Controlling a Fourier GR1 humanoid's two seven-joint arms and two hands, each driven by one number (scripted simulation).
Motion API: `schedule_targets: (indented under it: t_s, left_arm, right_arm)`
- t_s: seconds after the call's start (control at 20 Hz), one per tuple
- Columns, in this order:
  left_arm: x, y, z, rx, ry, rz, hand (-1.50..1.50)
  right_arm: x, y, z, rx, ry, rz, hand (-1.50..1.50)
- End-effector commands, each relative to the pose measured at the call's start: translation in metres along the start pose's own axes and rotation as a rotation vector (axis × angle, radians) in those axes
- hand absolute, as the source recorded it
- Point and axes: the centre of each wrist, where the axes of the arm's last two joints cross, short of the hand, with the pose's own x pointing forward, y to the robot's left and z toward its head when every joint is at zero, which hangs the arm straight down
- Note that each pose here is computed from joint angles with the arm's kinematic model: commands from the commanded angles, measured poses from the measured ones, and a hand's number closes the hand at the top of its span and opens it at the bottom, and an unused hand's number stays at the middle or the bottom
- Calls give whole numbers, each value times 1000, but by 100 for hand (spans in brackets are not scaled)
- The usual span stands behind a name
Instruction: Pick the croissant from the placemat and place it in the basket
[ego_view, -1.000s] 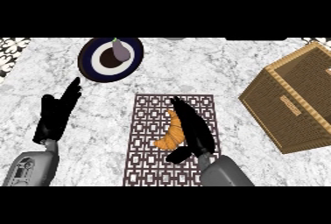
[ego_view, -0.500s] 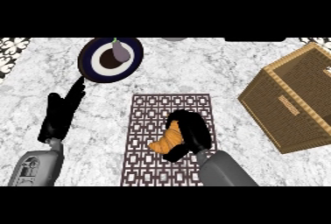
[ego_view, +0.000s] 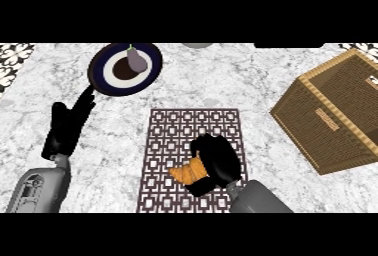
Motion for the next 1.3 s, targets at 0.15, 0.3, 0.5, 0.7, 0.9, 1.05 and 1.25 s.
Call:
schedule_targets:
  t_s: [0.15,0.3,0.5,0.7,0.9,1.05,1.25]
  left_arm:
    - [-11,3,7,2,-2,6,0]
    - [-13,6,10,1,0,-6,0]
    - [-4,8,9,10,7,-3,0]
    - [-12,4,11,24,2,11,0]
    - [2,10,9,26,8,-2,0]
    - [-18,-7,10,9,-6,-6,0]
    - [1,-4,7,-10,0,-1,0]
  right_arm:
    - [17,2,54,128,-84,293,150]
    - [27,-26,81,111,-67,57,150]
    - [31,-75,101,20,-111,-143,150]
    - [57,-120,128,-123,-135,-383,150]
    - [63,-177,169,-251,-142,-473,150]
    - [64,-208,188,-308,-124,-458,150]
    - [67,-234,172,-367,-81,-463,150]
